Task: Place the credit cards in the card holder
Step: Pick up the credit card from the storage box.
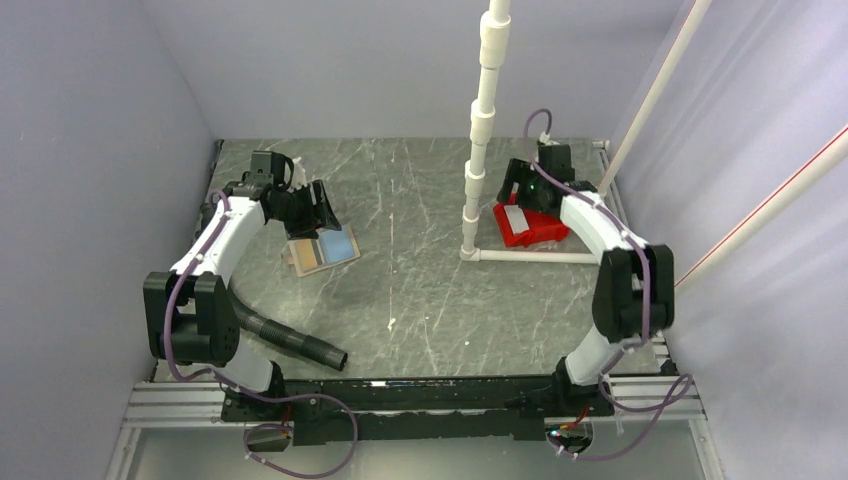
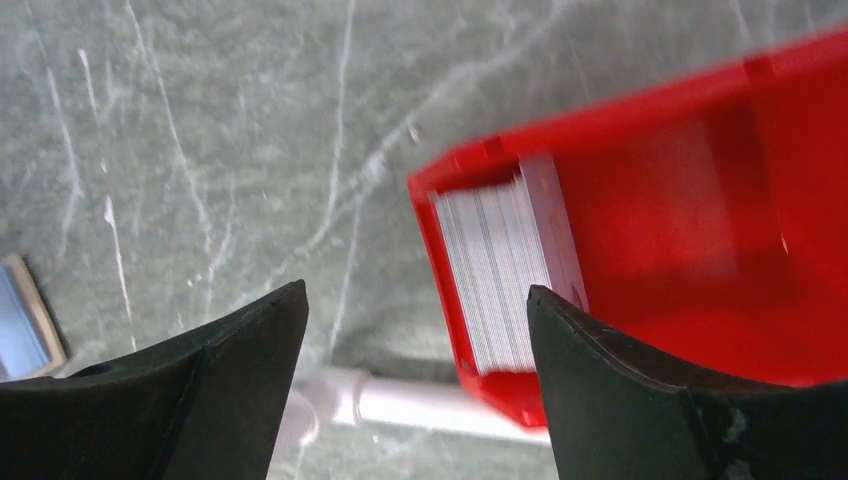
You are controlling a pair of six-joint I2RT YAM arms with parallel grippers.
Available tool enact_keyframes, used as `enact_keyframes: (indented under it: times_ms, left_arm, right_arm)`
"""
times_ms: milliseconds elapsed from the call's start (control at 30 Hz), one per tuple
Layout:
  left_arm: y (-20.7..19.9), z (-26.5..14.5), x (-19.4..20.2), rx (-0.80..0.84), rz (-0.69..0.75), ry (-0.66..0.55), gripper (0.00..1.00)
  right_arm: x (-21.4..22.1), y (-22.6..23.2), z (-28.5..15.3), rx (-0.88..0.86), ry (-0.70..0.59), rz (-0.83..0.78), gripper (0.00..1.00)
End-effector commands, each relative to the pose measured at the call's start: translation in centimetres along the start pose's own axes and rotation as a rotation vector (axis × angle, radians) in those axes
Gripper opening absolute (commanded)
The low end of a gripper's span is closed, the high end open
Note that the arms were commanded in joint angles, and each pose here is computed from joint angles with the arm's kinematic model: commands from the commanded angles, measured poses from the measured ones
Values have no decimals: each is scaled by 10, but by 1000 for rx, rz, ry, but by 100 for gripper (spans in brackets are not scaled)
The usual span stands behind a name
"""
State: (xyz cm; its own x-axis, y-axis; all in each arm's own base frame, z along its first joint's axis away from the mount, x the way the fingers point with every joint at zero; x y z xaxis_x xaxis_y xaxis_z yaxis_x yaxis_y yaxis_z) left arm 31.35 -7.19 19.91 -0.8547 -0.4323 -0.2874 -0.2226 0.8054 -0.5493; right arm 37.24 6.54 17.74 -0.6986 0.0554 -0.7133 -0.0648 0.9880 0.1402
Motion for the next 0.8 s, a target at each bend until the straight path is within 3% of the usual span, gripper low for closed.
enact_keyframes:
  times_ms: [0, 500, 767]
  left_arm:
    - [-9, -5, 0, 57, 55, -9, 69]
    - [-8, -1, 0, 64, 52, 7, 69]
    - [-8, 1, 1, 64, 51, 12, 69]
  right_arm:
    - [-32, 9, 18, -113, -6, -37, 84]
    - [-4, -24, 67, -56, 116, -56, 91]
    - [4, -12, 73, -196, 128, 5, 89]
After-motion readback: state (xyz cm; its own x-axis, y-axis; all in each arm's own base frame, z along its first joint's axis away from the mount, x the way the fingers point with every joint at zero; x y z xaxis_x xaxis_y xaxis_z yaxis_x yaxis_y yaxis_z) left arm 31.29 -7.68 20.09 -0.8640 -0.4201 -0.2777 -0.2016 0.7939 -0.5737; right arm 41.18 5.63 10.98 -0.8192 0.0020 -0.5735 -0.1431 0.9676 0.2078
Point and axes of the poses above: each gripper's point midway between its finger pads, its own z axis out along the fingers, its own y axis along the line the jaws close on, x = y × z, the point moved 7 cm from there along -z, back along the fingers, and after that the axes turned 13 degrees about -z, right-handed, at the moved point
